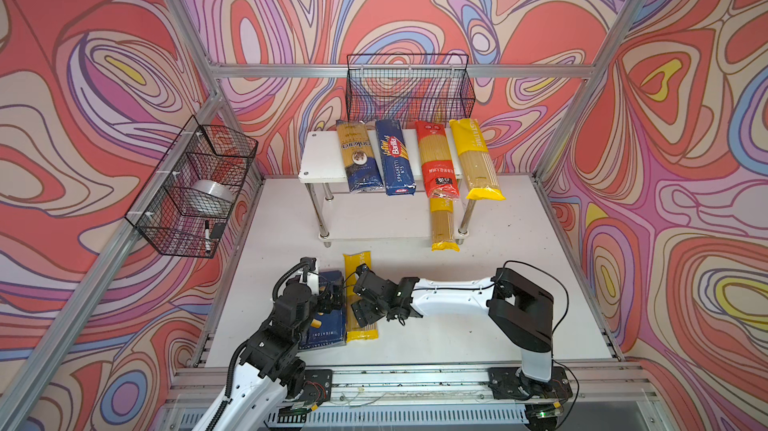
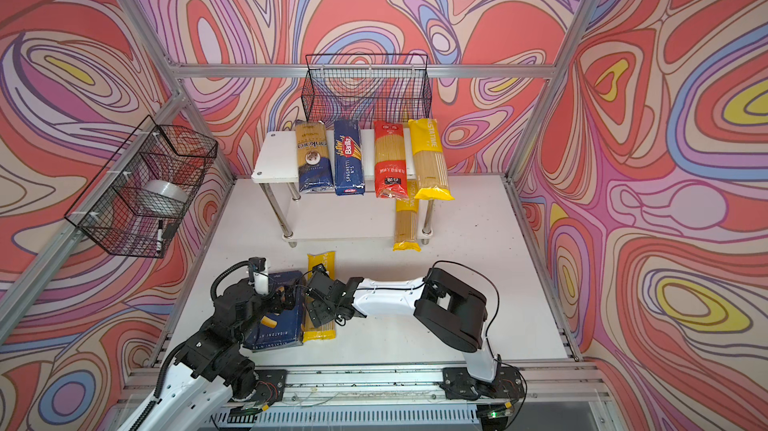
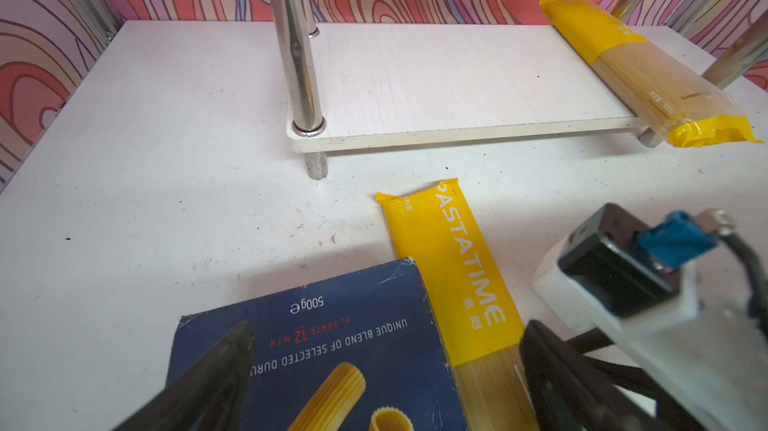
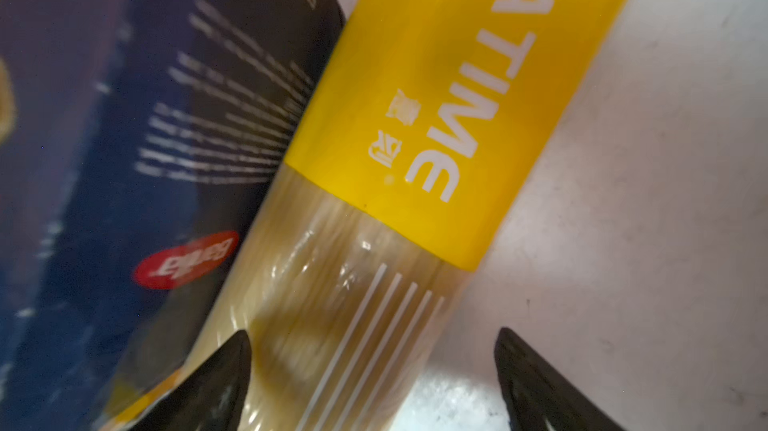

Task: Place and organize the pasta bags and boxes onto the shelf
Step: 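Lower the right gripper over the PASTATIME bag beside the blue box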

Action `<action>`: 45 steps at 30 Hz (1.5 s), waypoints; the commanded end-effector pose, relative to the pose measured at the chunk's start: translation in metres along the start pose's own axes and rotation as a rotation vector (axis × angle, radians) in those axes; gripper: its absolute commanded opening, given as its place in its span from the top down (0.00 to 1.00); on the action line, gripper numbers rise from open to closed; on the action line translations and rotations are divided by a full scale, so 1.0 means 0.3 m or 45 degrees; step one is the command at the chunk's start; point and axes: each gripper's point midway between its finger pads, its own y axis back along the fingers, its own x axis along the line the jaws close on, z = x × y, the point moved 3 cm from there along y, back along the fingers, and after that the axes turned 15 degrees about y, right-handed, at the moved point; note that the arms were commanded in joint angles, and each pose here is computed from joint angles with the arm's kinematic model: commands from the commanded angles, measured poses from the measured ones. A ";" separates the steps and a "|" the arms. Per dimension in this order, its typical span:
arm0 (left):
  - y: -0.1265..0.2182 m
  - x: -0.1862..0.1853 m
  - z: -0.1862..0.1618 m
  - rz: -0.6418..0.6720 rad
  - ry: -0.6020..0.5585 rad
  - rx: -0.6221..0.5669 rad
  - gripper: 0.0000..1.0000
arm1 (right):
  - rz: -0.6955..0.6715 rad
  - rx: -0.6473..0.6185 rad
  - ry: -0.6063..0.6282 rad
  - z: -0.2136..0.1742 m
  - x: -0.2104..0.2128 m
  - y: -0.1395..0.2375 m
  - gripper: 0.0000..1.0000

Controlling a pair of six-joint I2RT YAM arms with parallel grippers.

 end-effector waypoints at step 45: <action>0.020 -0.008 0.022 -0.033 -0.005 -0.048 0.00 | 0.045 -0.042 -0.067 -0.044 -0.067 -0.009 0.04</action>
